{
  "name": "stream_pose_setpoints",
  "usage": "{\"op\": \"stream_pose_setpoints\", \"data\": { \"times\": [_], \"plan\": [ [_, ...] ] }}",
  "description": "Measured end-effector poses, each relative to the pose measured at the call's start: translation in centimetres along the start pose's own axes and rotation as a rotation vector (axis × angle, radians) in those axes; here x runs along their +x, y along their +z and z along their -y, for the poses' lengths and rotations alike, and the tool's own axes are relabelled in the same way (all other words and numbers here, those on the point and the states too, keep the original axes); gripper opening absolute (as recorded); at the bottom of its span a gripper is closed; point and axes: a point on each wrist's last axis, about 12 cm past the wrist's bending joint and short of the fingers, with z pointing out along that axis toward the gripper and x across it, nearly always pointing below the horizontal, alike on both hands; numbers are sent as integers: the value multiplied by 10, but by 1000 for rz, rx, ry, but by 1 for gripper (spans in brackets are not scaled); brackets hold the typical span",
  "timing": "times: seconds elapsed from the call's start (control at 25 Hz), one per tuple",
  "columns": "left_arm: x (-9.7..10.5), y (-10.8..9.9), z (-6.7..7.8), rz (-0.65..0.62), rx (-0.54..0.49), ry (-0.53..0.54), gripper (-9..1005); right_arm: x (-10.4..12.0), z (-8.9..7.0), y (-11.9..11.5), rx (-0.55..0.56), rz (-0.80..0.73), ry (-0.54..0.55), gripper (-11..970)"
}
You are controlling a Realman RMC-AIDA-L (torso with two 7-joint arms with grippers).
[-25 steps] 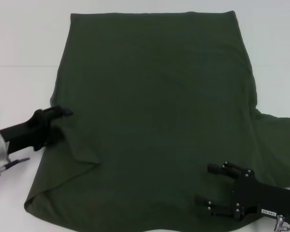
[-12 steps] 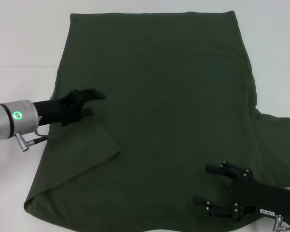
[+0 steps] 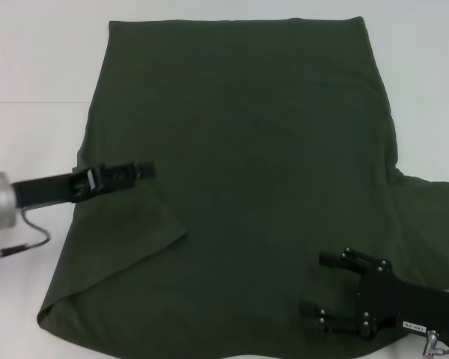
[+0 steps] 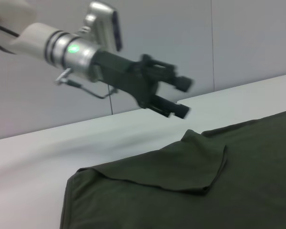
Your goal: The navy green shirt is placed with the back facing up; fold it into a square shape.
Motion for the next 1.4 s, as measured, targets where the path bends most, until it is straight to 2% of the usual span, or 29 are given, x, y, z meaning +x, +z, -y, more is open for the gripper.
{"op": "stream_pose_setpoints", "data": {
  "times": [0.16, 0.24, 0.56, 0.64, 0.88, 1.04, 1.12, 1.2, 1.28, 1.4],
  "plan": [
    [12, -25, 1, -12, 58, 268, 734, -1, 1, 1, -2, 1, -4, 924],
    [19, -36, 0, -6, 54, 405, 735, -3, 2, 2, -4, 1, -9, 924],
    [51, -47, -2, -80, 65, 694, 737, -4, 4, 4, -4, -1, -10, 925],
    [57, -47, -2, -75, 60, 741, 737, -3, 3, 3, -1, -1, -8, 925],
    [69, -45, -1, -78, 46, 803, 856, -1, 4, 0, 27, 6, -1, 925],
    [71, -46, -4, -100, 18, 819, 858, -2, 5, -4, 50, 28, 16, 924],
    [70, -46, -4, -100, 15, 818, 858, -4, 5, -8, 62, 69, 66, 924],
    [69, -48, -4, -96, 14, 817, 858, -10, 8, -18, 80, 128, 170, 924],
    [69, -49, -4, -93, 17, 818, 857, -18, 16, -31, 92, 161, 292, 924],
    [68, -50, -3, -93, 27, 821, 857, -34, 35, -53, 92, 115, 552, 925]
  ]
}}
